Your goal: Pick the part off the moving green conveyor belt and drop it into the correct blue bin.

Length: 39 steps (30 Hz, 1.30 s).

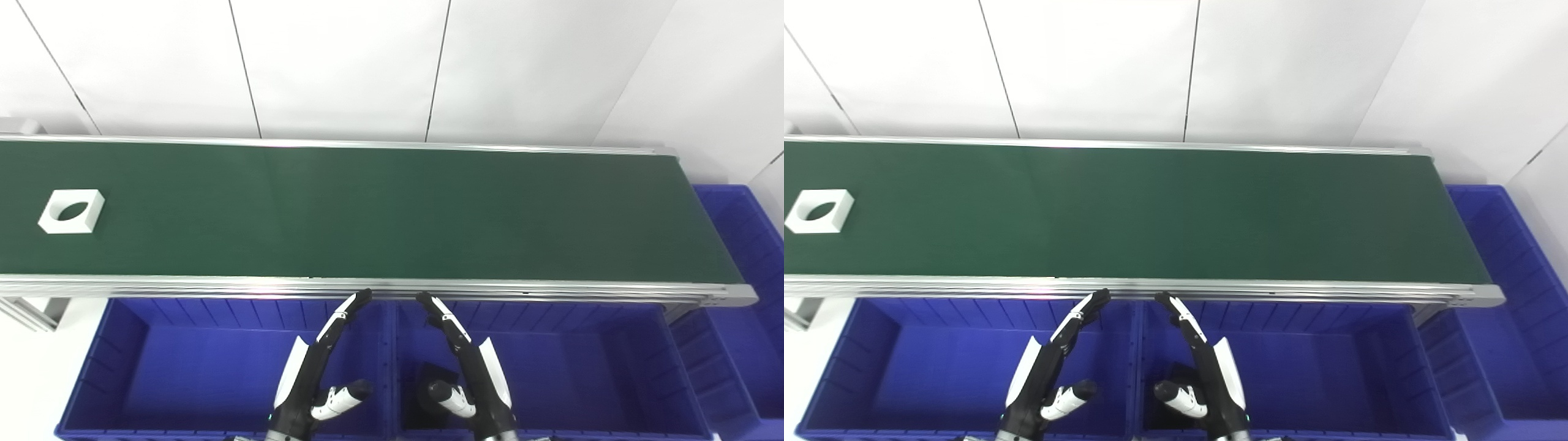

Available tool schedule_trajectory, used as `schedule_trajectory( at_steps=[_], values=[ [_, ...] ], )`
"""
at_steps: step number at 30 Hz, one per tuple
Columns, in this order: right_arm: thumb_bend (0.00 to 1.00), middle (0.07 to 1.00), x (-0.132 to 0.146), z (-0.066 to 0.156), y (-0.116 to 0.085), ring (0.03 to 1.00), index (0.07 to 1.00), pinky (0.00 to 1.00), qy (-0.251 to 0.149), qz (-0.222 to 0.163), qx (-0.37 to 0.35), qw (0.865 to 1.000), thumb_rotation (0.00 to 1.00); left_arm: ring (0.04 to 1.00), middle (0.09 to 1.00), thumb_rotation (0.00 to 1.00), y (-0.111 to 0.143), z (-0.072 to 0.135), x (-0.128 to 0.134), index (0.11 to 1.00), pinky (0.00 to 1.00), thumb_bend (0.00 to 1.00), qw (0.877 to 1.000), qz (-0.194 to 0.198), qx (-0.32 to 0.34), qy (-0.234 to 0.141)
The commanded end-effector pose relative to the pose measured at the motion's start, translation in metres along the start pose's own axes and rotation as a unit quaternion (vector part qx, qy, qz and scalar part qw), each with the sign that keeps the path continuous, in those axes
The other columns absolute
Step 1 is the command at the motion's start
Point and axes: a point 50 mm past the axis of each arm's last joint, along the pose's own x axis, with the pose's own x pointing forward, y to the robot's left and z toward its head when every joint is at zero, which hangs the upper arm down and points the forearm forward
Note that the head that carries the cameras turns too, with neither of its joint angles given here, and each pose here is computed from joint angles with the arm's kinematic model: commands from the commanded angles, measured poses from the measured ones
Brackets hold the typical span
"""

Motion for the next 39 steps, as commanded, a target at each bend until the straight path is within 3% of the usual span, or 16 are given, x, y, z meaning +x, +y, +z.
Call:
schedule_trajectory(
  at_steps=[1,31,39],
  values=[
    [0.89,0.934,0.006,0.009,0.0,0.927,0.895,0.89,-0.036,-0.007,0.015,0.999,0.98,0.925,0.911,0.93,0.002,0.008,0.008,0.904,0.91,0.87,0.999,0.005,-0.007,-0.031],
    [0.89,0.934,0.006,0.007,-0.002,0.917,0.908,0.88,-0.036,-0.014,0.008,0.999,1.0,0.921,0.908,0.92,-0.001,0.005,0.009,0.901,0.91,0.86,1.0,0.008,-0.006,-0.027],
    [0.93,0.936,0.005,-0.003,-0.004,0.912,0.904,0.86,-0.02,-0.015,0.004,1.0,1.0,0.902,0.899,0.89,-0.008,-0.004,0.011,0.892,0.88,0.85,1.0,0.004,-0.013,-0.01]
  ],
)
